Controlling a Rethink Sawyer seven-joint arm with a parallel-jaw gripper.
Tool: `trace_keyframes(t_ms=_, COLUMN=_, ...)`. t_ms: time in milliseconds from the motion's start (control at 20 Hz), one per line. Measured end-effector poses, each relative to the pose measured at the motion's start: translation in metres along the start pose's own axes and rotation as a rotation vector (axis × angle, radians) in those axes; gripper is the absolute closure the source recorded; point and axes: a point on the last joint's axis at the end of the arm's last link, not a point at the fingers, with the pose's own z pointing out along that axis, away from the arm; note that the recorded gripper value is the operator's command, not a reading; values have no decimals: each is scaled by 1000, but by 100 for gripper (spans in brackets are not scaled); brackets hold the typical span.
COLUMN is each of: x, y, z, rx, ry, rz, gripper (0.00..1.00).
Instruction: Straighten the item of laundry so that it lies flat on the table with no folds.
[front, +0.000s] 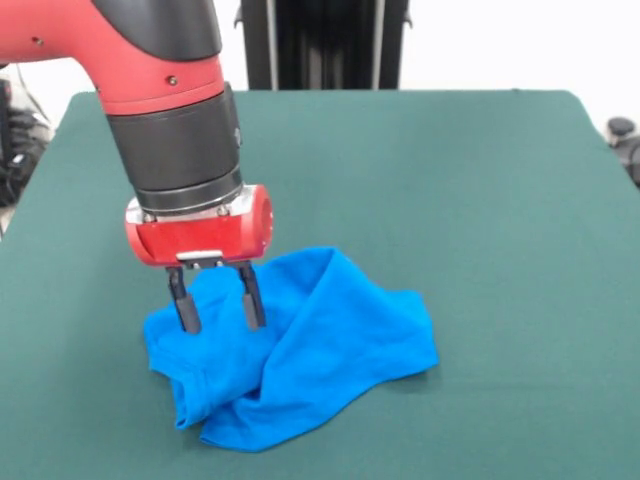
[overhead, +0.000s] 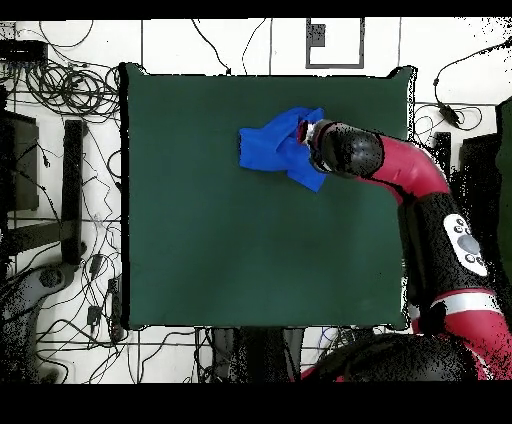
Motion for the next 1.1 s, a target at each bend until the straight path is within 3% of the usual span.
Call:
trace_keyframes(t_ms=400, x=-19, y=11, z=-6, rx=9, ry=7, rz=-20, gripper=0)
trace_keyframes(t_ms=1100, x=-41, y=-14, z=-17, rx=33, ry=-10, rz=4, gripper=0)
